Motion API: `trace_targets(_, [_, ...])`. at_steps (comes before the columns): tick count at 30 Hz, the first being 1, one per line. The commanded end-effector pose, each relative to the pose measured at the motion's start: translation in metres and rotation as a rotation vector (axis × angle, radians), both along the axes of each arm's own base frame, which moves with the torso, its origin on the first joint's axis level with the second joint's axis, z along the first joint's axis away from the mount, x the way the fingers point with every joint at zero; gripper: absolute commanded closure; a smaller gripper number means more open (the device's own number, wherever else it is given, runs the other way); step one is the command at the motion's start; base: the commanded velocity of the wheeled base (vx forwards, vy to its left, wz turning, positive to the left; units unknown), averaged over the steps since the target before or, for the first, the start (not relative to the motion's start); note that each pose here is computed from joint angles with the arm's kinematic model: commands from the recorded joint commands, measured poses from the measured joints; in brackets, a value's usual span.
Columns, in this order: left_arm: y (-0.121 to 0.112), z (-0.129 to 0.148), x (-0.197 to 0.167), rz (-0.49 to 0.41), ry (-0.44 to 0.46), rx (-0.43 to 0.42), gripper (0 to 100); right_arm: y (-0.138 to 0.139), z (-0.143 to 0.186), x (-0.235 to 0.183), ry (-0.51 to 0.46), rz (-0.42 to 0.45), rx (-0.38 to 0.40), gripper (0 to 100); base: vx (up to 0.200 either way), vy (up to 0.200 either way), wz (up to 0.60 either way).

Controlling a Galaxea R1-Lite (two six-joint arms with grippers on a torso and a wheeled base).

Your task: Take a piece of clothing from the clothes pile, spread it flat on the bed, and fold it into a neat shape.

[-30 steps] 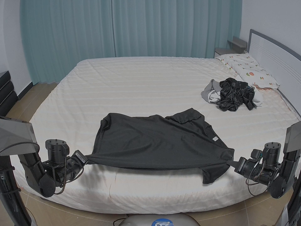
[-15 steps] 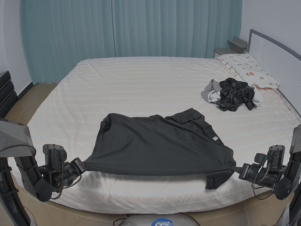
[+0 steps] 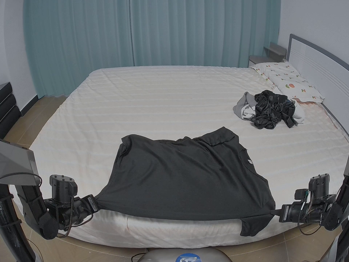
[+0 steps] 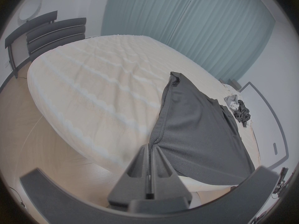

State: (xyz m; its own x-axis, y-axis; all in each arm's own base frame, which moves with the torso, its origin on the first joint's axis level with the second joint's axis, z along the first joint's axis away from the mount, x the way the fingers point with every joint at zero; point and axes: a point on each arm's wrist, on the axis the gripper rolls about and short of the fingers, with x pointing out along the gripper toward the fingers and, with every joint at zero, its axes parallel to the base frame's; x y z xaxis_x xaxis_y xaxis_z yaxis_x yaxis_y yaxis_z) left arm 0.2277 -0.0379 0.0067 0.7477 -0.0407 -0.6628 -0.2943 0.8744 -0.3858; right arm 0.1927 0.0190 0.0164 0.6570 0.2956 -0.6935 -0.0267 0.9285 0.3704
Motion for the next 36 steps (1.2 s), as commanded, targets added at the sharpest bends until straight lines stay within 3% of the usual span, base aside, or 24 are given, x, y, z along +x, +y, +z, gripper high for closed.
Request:
trace_targets(1, [-0.001,-0.009,0.0,-0.005,0.041,0.01,100,-0.001,-0.01,0.008,0.038,-0.008,-0.005,100,0.0,0.0,0.0])
trace_targets(4, [-0.001,-0.014,0.0,-0.005,0.058,0.013,100,-0.001,-0.02,0.014,0.067,-0.007,-0.009,100,0.0,0.0,0.0])
trace_targets(5, [-0.001,-0.015,0.001,-0.005,0.059,0.013,100,-0.001,-0.024,0.016,0.074,-0.007,-0.01,0,0.0,0.0,0.0])
trace_targets(17, [-0.001,-0.018,0.002,-0.004,0.067,0.013,100,-0.009,-0.028,0.034,0.009,-0.06,0.015,0,0.0,0.0,0.0])
trace_targets(23, [-0.001,-0.018,0.002,-0.003,0.067,0.01,100,-0.006,-0.035,0.059,-0.014,-0.142,0.122,0,0.0,0.0,0.0])
trace_targets(32, [-0.001,-0.018,0.002,0.0,0.066,0.008,100,-0.005,-0.049,0.076,-0.001,-0.154,0.155,0,0.0,0.0,0.0])
trace_targets(33, [-0.001,-0.018,0.003,0.0,0.064,0.007,100,-0.004,-0.051,0.076,0.007,-0.146,0.159,100,0.0,0.0,0.0])
trace_targets(36, [-0.001,-0.018,0.002,0.0,0.067,0.008,100,-0.001,-0.054,0.076,0.01,-0.13,0.164,100,0.0,0.0,0.0])
